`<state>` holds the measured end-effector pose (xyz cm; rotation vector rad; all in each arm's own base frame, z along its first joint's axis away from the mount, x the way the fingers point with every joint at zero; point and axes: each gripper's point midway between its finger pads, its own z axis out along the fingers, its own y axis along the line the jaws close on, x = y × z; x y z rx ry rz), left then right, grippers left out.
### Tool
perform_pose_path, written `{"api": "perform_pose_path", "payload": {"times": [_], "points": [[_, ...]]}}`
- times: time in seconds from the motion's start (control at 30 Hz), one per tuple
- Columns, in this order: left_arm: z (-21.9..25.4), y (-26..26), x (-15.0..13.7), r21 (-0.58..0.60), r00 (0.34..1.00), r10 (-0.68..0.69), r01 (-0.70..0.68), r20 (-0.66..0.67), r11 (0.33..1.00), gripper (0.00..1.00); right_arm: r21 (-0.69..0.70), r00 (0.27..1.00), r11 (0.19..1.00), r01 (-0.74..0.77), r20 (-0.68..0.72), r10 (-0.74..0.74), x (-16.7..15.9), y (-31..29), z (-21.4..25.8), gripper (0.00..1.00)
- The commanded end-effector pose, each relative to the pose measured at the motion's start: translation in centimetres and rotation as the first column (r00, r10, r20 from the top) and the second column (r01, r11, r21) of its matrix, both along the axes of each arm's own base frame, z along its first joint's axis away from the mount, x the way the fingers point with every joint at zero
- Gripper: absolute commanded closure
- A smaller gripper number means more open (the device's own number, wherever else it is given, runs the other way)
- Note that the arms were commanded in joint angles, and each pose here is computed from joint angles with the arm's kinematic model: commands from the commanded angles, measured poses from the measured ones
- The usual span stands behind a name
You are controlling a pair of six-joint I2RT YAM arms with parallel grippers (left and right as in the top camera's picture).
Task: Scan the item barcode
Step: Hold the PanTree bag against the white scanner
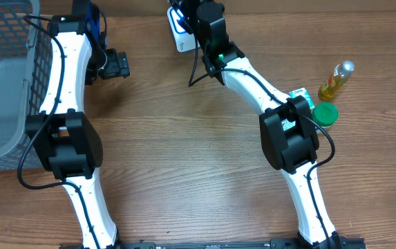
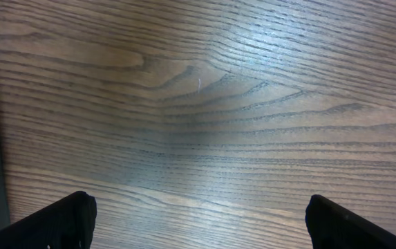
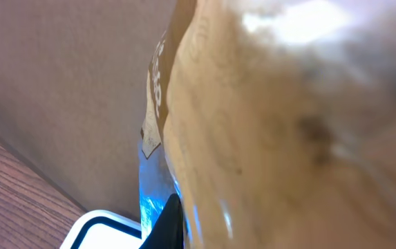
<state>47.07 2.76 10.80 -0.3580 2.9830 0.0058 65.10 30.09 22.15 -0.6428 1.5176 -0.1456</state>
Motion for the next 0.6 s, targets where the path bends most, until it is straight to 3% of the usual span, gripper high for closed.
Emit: {"api": "perform_pose_path", "payload": {"times": [0.0, 0.57], "points": [[0.5, 0.1, 0.4, 0.010, 1.000, 0.002, -0.002, 0.018, 1.000, 0.00, 0.007, 1.000, 1.000, 0.016, 0.003, -0.016, 0.1, 0.2, -0.2, 0.96], [0.5, 0.1, 0.4, 0.010, 1.000, 0.002, -0.002, 0.018, 1.000, 0.00, -0.027, 0.995, 0.997, -0.079, -0.069, 0.077, -1.7, 5.0, -5.5, 0.96]]}}
